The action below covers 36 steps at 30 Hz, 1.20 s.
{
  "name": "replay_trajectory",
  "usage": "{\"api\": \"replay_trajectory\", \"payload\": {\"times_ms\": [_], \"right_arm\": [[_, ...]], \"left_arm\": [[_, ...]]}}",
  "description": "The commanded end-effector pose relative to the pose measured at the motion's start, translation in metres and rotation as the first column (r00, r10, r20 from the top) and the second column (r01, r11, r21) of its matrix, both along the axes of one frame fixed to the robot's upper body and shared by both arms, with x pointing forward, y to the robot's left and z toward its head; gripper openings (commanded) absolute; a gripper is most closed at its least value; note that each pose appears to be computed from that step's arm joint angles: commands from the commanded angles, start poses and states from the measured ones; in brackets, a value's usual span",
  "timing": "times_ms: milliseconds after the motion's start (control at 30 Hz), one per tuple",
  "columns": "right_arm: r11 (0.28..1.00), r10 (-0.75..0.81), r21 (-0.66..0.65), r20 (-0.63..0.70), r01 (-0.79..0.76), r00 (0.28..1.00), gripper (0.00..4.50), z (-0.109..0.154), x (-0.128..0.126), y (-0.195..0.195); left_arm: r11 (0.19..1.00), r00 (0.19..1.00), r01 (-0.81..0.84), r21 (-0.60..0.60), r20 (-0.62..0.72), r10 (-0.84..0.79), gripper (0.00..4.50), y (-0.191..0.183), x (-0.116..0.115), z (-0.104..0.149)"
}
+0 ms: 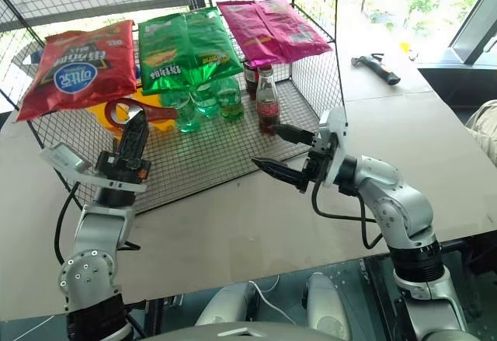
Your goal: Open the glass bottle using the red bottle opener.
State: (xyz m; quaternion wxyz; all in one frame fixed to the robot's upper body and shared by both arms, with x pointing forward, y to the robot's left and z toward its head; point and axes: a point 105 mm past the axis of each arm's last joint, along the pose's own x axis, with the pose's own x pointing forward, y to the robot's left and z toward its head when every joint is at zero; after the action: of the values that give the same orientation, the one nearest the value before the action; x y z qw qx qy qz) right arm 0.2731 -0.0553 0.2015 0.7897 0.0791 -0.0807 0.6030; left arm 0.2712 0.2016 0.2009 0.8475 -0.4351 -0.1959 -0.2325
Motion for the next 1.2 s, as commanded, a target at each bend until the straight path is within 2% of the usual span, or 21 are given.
{"api": "replay_trajectory", "payload": {"times_ms": [33, 133, 267, 400, 533, 667, 800, 1000, 1200], "right_arm": [[0.997, 0.024, 0.071, 0.077, -0.030, 0.997, 4.50, 0.019, -0.010, -0.002], [0.996, 0.032, 0.085, 0.096, -0.040, 0.995, 4.50, 0.023, -0.012, 0.000], [0.995, 0.025, 0.093, 0.108, -0.035, 0.994, 4.50, 0.026, -0.012, 0.001], [0.997, -0.001, 0.076, 0.111, -0.008, 0.994, 4.50, 0.024, -0.009, 0.002], [0.992, -0.091, -0.080, 0.082, 0.097, 0.993, 4.50, 0.000, 0.006, 0.002], [0.976, -0.025, -0.217, -0.034, 0.017, 0.999, 4.50, -0.019, 0.001, 0.004], [0.943, -0.019, -0.330, -0.141, -0.029, 0.990, 4.50, -0.031, 0.000, 0.000], [0.893, 0.128, -0.377, -0.306, -0.244, 0.943, 4.50, -0.033, -0.028, 0.001], [0.880, 0.180, -0.347, -0.386, -0.323, 0.905, 4.50, -0.025, -0.040, 0.003]], "left_arm": [[0.995, 0.994, 0.097, 0.019, 0.054, -0.098, 0.07, -0.016, -0.012, 0.011], [0.993, 0.992, 0.118, 0.026, 0.053, -0.119, 0.07, -0.019, -0.014, 0.010], [0.998, 0.997, 0.059, 0.009, 0.052, -0.059, 0.07, -0.010, -0.010, 0.011], [0.994, 0.993, 0.104, 0.030, 0.048, -0.105, 0.07, -0.018, -0.013, 0.009], [0.932, 0.949, 0.308, 0.193, 0.006, -0.315, 0.07, -0.064, -0.025, -0.005], [0.836, 0.880, 0.457, 0.304, -0.016, -0.475, 0.07, -0.088, -0.033, -0.016], [0.770, 0.838, 0.517, 0.374, -0.038, -0.544, 0.07, -0.094, -0.034, -0.024], [0.683, 0.785, 0.568, 0.459, -0.055, -0.617, 0.07, -0.104, -0.028, -0.034], [0.656, 0.771, 0.580, 0.482, -0.066, -0.633, 0.07, -0.111, -0.028, -0.041]]}}
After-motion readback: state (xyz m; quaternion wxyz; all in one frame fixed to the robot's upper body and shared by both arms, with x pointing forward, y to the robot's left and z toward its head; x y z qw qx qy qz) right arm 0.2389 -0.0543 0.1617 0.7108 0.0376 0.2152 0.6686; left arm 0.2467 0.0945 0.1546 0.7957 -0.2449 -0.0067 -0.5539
